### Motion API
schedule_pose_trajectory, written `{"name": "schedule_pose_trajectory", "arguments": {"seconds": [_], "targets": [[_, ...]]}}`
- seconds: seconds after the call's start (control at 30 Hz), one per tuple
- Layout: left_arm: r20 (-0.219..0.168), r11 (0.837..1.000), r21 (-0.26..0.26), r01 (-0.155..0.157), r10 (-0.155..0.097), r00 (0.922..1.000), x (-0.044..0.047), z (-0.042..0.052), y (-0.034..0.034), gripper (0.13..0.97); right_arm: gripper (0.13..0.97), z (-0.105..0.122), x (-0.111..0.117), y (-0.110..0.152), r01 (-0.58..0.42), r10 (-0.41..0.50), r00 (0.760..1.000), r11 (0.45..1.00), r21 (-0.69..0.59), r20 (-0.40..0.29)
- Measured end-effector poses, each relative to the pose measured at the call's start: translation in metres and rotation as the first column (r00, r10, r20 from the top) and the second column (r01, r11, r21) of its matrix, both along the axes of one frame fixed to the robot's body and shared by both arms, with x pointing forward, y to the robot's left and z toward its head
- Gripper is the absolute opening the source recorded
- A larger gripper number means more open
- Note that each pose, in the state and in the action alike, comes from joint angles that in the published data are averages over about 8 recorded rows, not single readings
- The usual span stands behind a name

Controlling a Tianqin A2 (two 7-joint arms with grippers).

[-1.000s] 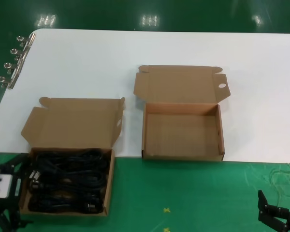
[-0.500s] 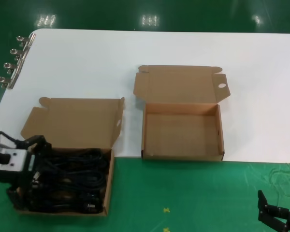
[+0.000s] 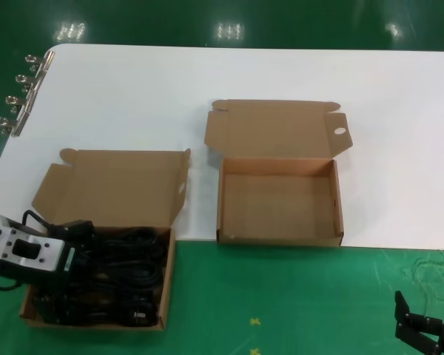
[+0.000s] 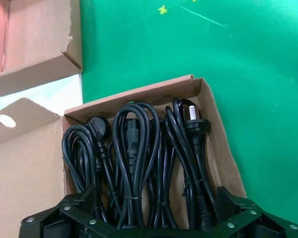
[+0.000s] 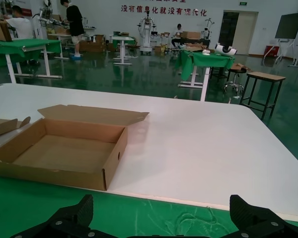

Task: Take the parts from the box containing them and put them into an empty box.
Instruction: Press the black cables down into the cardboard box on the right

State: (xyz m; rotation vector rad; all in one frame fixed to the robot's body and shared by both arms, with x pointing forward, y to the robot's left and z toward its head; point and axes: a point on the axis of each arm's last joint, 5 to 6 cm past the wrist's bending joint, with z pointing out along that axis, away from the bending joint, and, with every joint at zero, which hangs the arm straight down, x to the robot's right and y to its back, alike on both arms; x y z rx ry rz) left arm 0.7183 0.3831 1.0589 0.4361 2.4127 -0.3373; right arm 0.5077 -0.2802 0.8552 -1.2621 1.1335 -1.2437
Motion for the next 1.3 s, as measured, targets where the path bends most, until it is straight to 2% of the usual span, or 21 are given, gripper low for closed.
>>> {"name": "schedule_pose_trajectory", "arguments": {"seconds": [0.13, 0.43, 0.67, 0.7, 0.83, 1.1, 1.3], "targets": [[0.002, 1.000, 0.008, 0.004, -0.004, 1.0000, 0.0041, 0.0003, 0.0013, 0.873, 0.966, 0.000, 0.000, 0.000, 0.000, 0.000, 1.000, 1.000, 0.000, 0.000], [0.003, 1.000, 0.014, 0.003, -0.003, 1.0000, 0.0103, 0.0027, 0.0005, 0.725, 0.966, 0.000, 0.000, 0.000, 0.000, 0.000, 1.000, 1.000, 0.000, 0.000], [0.015, 1.000, 0.019, -0.003, 0.003, 0.9999, 0.0141, 0.0040, -0.0024, 0.537, 0.966, 0.000, 0.000, 0.000, 0.000, 0.000, 1.000, 1.000, 0.000, 0.000], [0.016, 1.000, 0.020, -0.004, 0.004, 0.9999, 0.0144, 0.0039, -0.0026, 0.510, 0.966, 0.000, 0.000, 0.000, 0.000, 0.000, 1.000, 1.000, 0.000, 0.000], [0.023, 1.000, 0.026, -0.012, 0.012, 0.9997, 0.0152, 0.0036, -0.0025, 0.510, 0.966, 0.000, 0.000, 0.000, 0.000, 0.000, 1.000, 1.000, 0.000, 0.000], [0.045, 0.999, 0.032, -0.037, 0.035, 0.9984, 0.0153, 0.0019, 0.0018, 0.322, 0.966, 0.000, 0.000, 0.000, 0.000, 0.000, 1.000, 1.000, 0.000, 0.000], [0.059, 0.998, 0.030, -0.052, 0.050, 0.9970, 0.0149, 0.0015, 0.0051, 0.254, 0.966, 0.000, 0.000, 0.000, 0.000, 0.000, 1.000, 1.000, 0.000, 0.000]]}}
